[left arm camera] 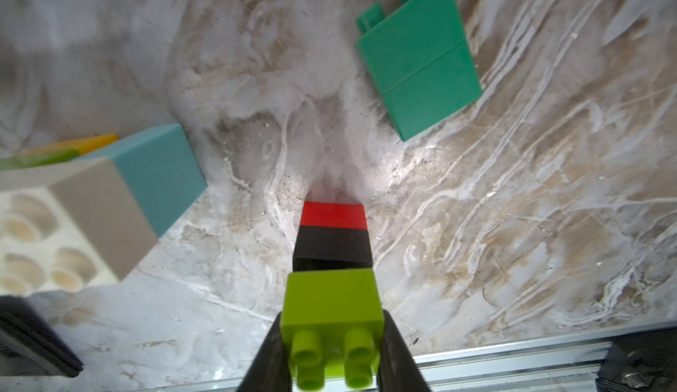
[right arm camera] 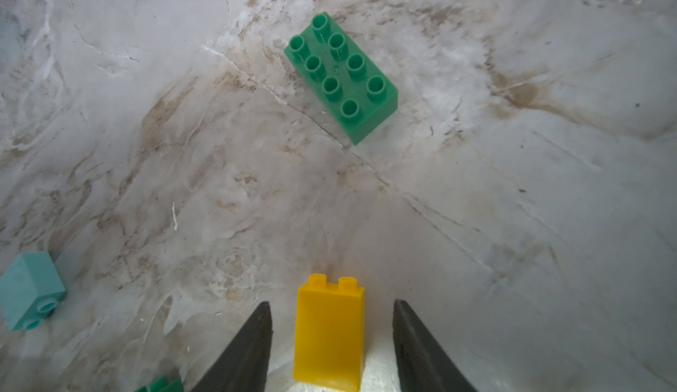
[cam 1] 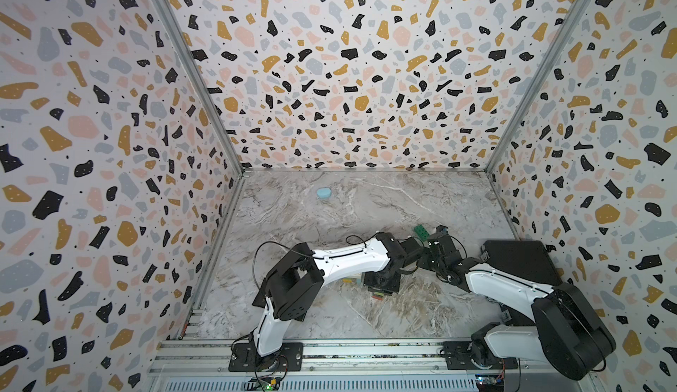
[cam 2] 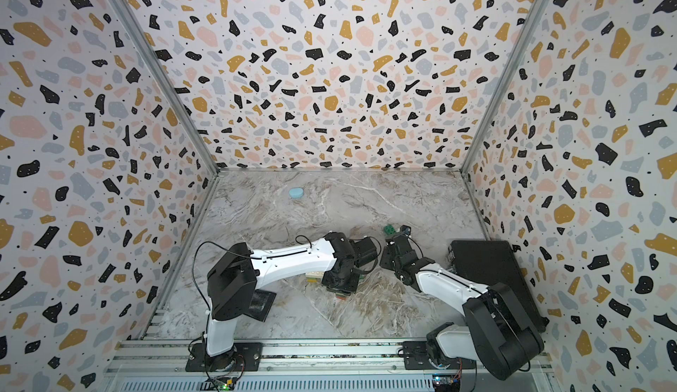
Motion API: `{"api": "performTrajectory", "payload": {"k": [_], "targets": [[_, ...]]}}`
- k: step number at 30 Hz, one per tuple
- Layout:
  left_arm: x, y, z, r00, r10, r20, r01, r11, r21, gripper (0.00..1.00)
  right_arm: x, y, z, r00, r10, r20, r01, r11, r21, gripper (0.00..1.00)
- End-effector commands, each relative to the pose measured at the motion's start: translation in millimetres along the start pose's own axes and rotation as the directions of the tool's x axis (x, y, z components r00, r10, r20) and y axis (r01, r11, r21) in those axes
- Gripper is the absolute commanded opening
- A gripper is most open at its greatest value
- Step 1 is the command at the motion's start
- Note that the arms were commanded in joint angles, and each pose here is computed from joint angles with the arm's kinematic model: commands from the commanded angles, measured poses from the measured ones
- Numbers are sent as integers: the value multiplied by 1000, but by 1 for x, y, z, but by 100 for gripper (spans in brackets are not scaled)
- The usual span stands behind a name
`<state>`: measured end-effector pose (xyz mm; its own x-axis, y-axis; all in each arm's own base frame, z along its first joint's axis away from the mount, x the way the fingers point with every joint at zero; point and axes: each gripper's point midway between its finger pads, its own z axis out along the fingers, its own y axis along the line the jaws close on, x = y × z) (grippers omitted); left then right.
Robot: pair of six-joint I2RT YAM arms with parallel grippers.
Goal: Assemble the letter h with lego
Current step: Assemble the lego brick with the lego brick.
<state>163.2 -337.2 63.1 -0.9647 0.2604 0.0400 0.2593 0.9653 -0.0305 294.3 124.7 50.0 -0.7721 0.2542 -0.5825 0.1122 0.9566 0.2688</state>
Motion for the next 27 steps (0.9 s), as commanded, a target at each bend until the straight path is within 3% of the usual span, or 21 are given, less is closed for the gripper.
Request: {"api": "performTrajectory", "payload": {"k": [1, 15, 22, 27], "targets": [[10, 4, 14, 998, 37, -48, -38, 999, -20, 0, -5, 1, -2, 1000, -8, 6, 8, 1000, 2, 55], [18, -2, 30, 987, 122, -105, -116, 992, 58, 0, -5, 1, -2, 1000, -10, 4, 10, 1000, 4, 55], [16, 5, 43, 982, 124, -141, -124, 992, 10, 0, -5, 2, -2, 1000, -11, 3, 11, 1000, 2, 55], [14, 8, 49, 987, 96, -130, -98, 995, -6, 21, -5, 2, -2, 1000, -12, 5, 12, 1000, 1, 55]]}}
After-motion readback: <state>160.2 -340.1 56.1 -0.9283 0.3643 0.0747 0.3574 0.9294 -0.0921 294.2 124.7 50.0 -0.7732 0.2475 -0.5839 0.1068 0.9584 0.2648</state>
